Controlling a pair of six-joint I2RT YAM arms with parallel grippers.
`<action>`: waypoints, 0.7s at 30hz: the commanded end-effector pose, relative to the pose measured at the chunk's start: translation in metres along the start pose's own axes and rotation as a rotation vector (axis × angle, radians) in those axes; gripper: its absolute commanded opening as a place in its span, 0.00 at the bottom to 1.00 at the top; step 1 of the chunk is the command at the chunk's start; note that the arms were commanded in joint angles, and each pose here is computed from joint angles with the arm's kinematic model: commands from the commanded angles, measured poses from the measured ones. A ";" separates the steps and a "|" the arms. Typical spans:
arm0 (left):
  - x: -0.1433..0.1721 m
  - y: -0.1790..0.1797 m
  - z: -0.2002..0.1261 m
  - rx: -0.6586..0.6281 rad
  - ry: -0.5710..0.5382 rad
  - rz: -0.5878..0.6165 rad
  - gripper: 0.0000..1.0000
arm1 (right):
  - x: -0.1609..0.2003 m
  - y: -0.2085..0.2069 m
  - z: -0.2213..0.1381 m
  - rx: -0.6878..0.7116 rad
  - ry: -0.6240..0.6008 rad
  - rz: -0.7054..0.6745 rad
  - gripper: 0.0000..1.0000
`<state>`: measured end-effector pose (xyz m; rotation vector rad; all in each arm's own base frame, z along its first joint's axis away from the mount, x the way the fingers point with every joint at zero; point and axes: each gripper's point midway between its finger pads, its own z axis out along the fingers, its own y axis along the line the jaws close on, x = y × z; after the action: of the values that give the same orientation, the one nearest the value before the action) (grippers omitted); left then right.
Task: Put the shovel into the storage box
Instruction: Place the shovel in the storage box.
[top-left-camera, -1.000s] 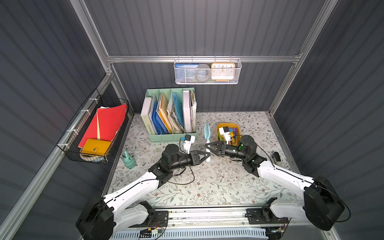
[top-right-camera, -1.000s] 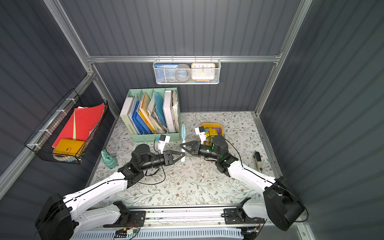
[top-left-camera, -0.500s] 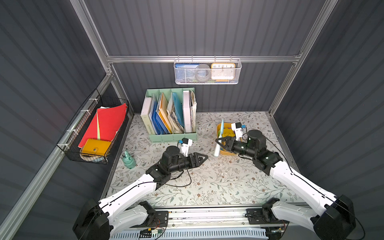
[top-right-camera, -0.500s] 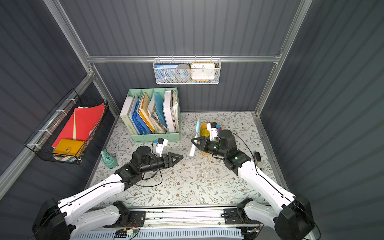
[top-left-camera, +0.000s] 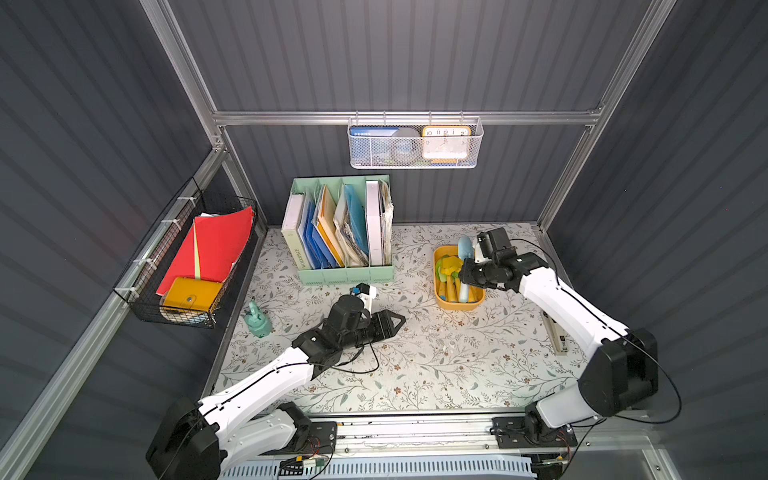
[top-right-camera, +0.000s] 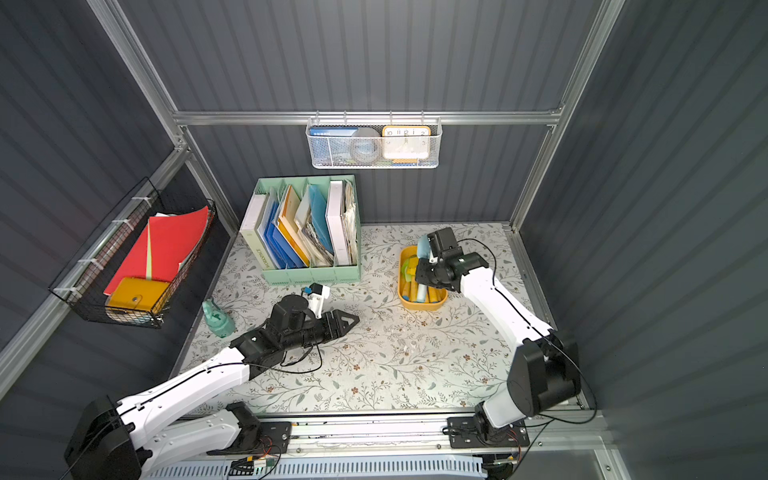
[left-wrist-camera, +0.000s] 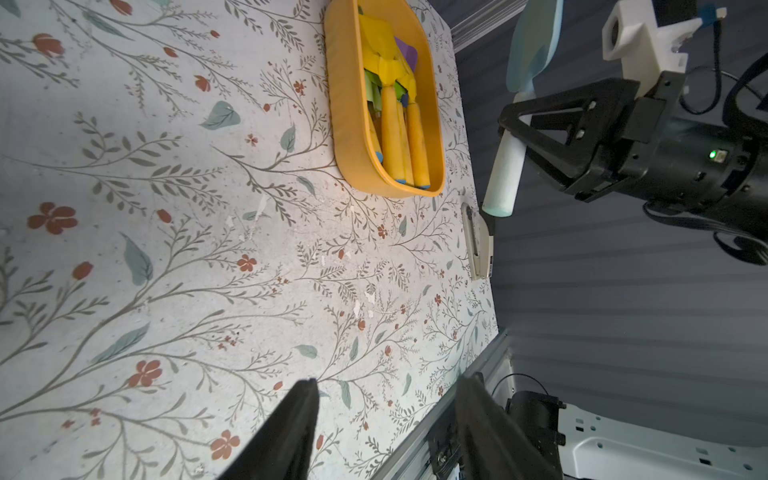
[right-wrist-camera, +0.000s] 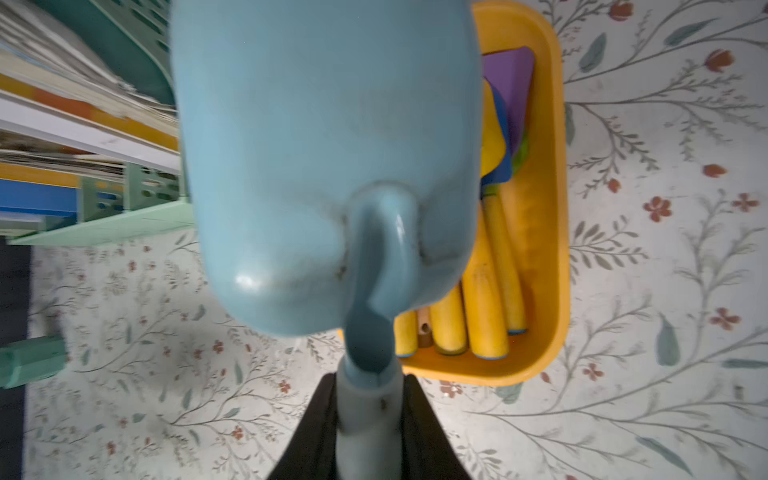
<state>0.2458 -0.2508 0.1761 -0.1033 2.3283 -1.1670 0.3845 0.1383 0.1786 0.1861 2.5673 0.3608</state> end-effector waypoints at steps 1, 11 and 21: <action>0.000 0.008 -0.006 -0.041 -0.017 0.008 0.58 | -0.012 -0.020 0.005 0.133 0.005 -0.094 0.18; 0.003 0.018 -0.007 -0.068 -0.024 -0.007 0.58 | -0.016 -0.028 0.057 0.225 0.118 -0.137 0.19; 0.005 0.022 -0.006 -0.079 -0.022 -0.012 0.58 | -0.006 -0.035 0.084 0.249 0.158 -0.119 0.21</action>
<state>0.2447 -0.2387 0.1652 -0.1470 2.3453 -1.0968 0.4272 0.1256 0.1024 0.0836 2.7648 0.0423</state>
